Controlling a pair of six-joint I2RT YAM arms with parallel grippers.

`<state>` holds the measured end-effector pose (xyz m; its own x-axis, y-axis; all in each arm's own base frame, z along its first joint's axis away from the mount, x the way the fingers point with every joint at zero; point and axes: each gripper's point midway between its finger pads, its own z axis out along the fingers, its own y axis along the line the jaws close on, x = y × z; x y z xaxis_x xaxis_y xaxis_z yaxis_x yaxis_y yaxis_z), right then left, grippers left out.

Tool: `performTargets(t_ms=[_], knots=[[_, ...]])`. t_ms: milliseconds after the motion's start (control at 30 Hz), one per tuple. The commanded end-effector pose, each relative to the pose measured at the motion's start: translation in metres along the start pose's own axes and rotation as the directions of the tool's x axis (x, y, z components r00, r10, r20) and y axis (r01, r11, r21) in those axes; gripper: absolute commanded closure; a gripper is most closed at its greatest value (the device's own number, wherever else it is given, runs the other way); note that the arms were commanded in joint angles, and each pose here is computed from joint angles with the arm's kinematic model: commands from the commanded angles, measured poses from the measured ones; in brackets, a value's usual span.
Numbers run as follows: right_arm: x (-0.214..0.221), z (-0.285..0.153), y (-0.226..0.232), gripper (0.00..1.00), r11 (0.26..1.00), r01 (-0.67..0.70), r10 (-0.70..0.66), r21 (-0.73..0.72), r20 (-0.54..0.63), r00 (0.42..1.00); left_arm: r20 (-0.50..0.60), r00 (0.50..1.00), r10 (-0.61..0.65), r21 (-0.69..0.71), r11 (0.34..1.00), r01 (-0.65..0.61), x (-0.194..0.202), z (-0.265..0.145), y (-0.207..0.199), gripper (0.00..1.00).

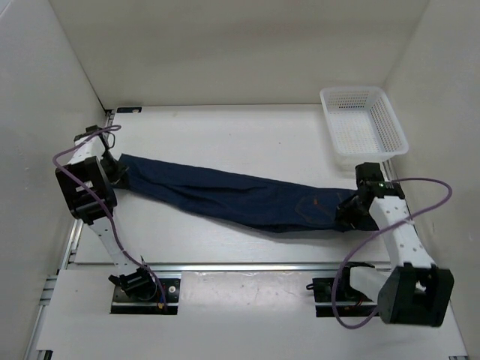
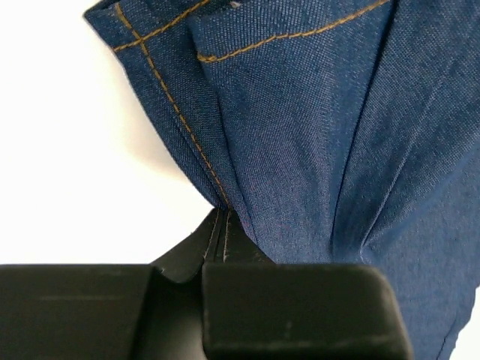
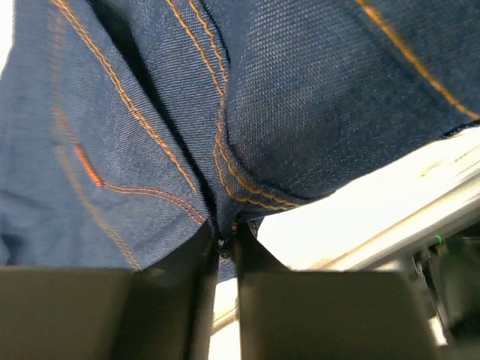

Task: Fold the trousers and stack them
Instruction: Fold the trousers

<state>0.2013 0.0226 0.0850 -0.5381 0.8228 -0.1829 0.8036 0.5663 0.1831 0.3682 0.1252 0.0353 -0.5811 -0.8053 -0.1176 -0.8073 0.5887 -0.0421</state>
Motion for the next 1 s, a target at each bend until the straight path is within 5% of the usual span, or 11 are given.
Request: performTargets(t_ms=[0,100,167,300,367,433,500,600,700,833,967], knots=[[-0.001,-0.021,-0.030,0.81,0.996,-0.063,0.058,0.062,0.074,0.996,0.148,0.989,-0.020,-0.050,0.998,0.028,-0.013,-0.033,0.029,0.90],[-0.016,-0.041,-0.028,0.20,1.000,-0.014,0.013,0.008,0.174,0.985,0.160,0.987,-0.020,-0.045,0.999,0.027,-0.007,-0.049,0.037,0.71],[-0.022,-0.049,-0.023,0.10,1.000,-0.001,0.003,-0.009,0.199,0.980,0.198,0.980,-0.026,-0.005,1.000,0.028,-0.016,-0.072,0.030,0.36],[-0.035,-0.063,-0.017,0.10,0.999,0.038,-0.037,0.000,0.233,0.972,0.296,0.955,-0.034,0.050,0.999,0.020,-0.035,-0.117,0.017,0.08],[-0.041,-0.069,-0.014,0.10,0.998,0.057,-0.054,-0.007,0.256,0.965,0.322,0.946,-0.029,0.063,0.998,0.009,-0.039,-0.128,0.006,0.13],[-0.043,-0.073,-0.012,0.12,0.997,0.070,-0.064,-0.013,0.263,0.963,0.303,0.953,-0.016,0.069,0.998,-0.005,-0.041,-0.116,-0.004,0.59],[-0.043,-0.071,-0.009,0.15,0.996,0.091,-0.085,-0.011,0.262,0.961,0.297,0.955,-0.005,0.093,0.995,-0.023,-0.047,-0.109,-0.020,0.90],[-0.040,-0.067,0.004,0.36,0.990,0.134,-0.122,-0.038,0.225,0.967,0.295,0.955,0.008,0.068,0.997,-0.029,-0.055,-0.090,-0.039,0.90],[-0.041,-0.067,0.009,0.39,0.989,0.146,-0.134,-0.039,0.210,0.968,0.294,0.956,-0.009,0.060,0.998,-0.009,-0.059,-0.082,-0.040,0.90],[-0.047,-0.072,0.018,0.39,0.989,0.146,-0.135,-0.037,0.208,0.969,0.236,0.972,0.026,0.035,0.999,-0.035,-0.060,-0.047,-0.046,0.44],[-0.046,-0.069,0.014,0.40,0.989,0.146,-0.142,-0.004,0.190,0.971,0.226,0.974,0.019,0.037,0.999,-0.028,-0.065,-0.030,-0.047,0.43]])
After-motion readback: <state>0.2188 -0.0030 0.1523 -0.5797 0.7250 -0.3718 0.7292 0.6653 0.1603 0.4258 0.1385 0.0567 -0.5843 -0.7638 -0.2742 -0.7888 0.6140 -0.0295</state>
